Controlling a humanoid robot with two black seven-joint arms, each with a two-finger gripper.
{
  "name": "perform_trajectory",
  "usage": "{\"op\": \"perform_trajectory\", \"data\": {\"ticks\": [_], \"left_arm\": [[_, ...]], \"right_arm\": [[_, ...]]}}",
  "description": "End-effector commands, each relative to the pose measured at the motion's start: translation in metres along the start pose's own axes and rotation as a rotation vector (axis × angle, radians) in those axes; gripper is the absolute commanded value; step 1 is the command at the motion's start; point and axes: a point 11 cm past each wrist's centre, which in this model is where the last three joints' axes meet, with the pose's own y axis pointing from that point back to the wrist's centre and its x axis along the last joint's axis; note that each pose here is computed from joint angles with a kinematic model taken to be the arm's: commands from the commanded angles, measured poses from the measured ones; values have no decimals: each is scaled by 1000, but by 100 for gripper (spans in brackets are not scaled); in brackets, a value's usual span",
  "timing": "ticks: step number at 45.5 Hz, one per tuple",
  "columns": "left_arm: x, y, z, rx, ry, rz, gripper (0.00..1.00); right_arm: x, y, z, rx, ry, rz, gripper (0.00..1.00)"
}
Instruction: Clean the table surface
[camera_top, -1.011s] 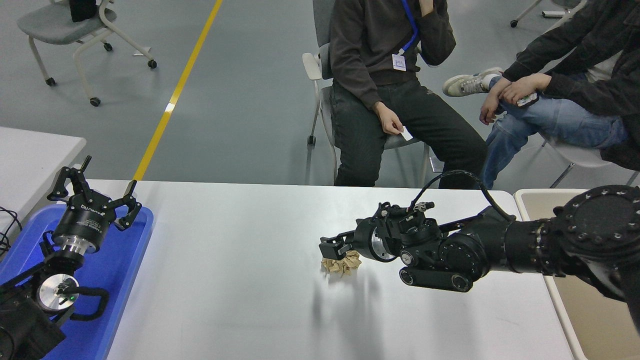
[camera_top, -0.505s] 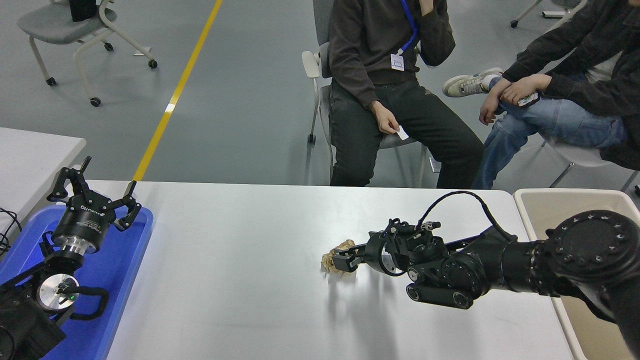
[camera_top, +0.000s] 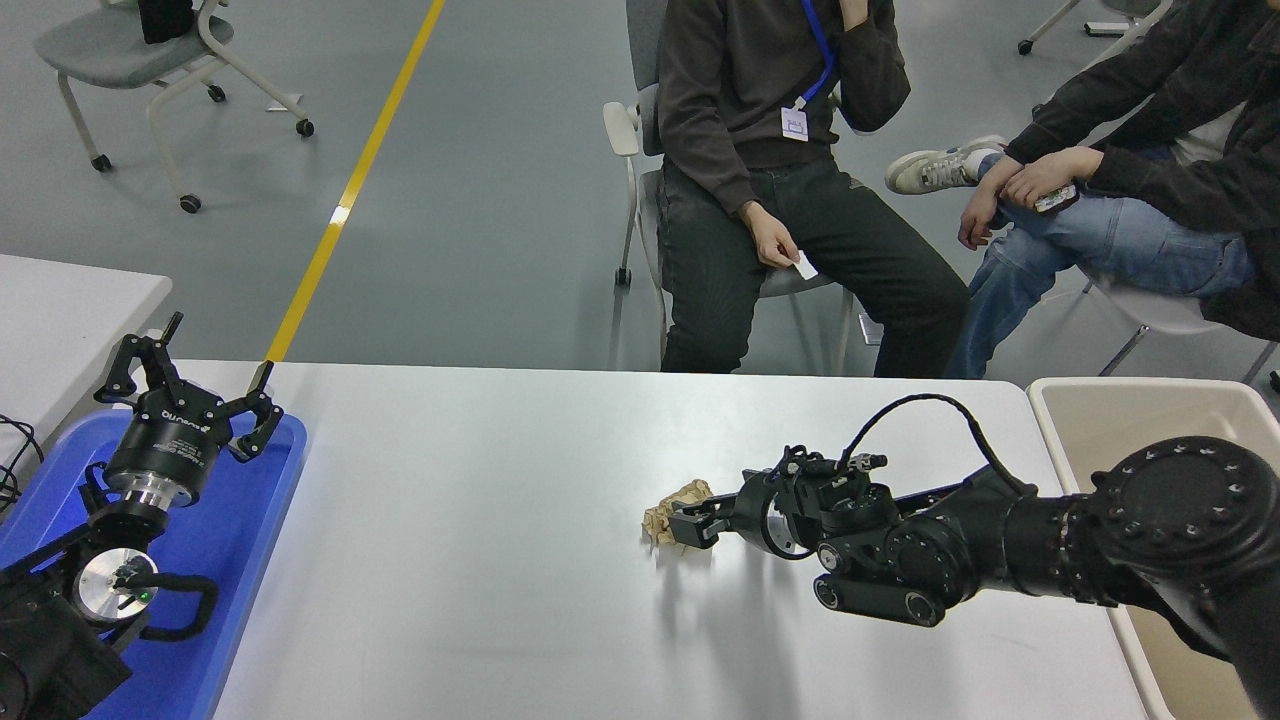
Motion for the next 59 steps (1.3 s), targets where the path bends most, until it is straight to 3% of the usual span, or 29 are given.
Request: {"op": "perform_trajectory", "data": {"ticks": [1,20,38,59], "left_arm": [[0,-1,0,-1,0,-1,100],[0,0,0,0,0,0,100],[0,0,0,1,-1,0,100],[0,0,0,1,-1,0,100]], "right_arm": [[8,2,-21,70,-35,15,99],[-3,-4,28,-69,-16,68,99],[-11,-2,-6,28,-84,48,99],[-37,-3,5,0,-69,38,99]]}}
